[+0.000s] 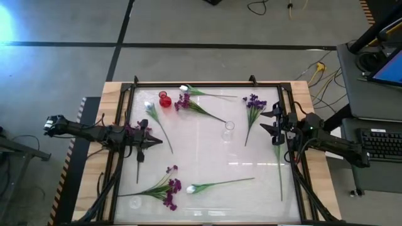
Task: Sort flowers into vase by color
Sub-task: Put the light purple flowers into the red vase
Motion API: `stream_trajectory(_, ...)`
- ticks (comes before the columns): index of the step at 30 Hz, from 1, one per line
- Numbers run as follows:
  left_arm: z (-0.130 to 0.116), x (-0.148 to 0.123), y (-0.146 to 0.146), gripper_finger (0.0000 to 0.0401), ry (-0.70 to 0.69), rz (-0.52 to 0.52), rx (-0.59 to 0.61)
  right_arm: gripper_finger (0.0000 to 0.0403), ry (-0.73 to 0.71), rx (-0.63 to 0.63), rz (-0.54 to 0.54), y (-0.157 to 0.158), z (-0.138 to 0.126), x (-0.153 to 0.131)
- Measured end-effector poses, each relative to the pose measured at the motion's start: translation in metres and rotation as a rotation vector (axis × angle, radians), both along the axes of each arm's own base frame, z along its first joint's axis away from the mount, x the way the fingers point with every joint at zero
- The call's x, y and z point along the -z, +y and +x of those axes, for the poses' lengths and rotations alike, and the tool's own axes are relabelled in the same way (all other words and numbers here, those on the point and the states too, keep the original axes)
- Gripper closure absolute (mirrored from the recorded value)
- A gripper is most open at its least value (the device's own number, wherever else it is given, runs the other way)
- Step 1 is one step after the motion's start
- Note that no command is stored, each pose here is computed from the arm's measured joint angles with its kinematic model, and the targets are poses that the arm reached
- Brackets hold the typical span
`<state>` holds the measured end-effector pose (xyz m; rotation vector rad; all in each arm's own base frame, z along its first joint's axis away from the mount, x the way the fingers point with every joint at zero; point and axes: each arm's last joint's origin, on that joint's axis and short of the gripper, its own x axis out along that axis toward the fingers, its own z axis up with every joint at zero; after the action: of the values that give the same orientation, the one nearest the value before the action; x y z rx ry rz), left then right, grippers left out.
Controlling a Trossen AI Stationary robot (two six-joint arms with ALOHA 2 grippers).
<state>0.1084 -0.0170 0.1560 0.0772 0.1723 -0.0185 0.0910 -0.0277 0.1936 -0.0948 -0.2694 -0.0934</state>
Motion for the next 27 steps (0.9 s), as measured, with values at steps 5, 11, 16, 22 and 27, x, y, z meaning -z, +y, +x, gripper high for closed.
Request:
stream_trajectory(5,0.0,0.0,0.0,0.0401,-0.002,-0.013,-0.009,0.0184,0.0,-0.002,0.007,0.0,0.0,0.0)
stream_trajectory(11,0.001,-0.011,0.0,0.0401,-0.107,-0.265,-0.037,0.0184,-0.092,-0.076,0.325,0.0,-0.002,-0.006)
stream_trajectory(16,0.0,-0.039,0.002,0.0401,-0.406,-0.583,-0.066,0.0184,-0.109,-0.075,0.427,-0.002,-0.001,-0.006)
stream_trajectory(22,-0.008,-0.063,0.004,0.0401,-0.668,-0.532,-0.025,0.0184,-0.102,-0.086,0.504,-0.004,0.004,-0.007)
stream_trajectory(27,-0.012,-0.07,0.005,0.0401,-0.744,-0.479,-0.033,0.0184,-0.049,-0.066,0.51,-0.008,0.015,-0.027)
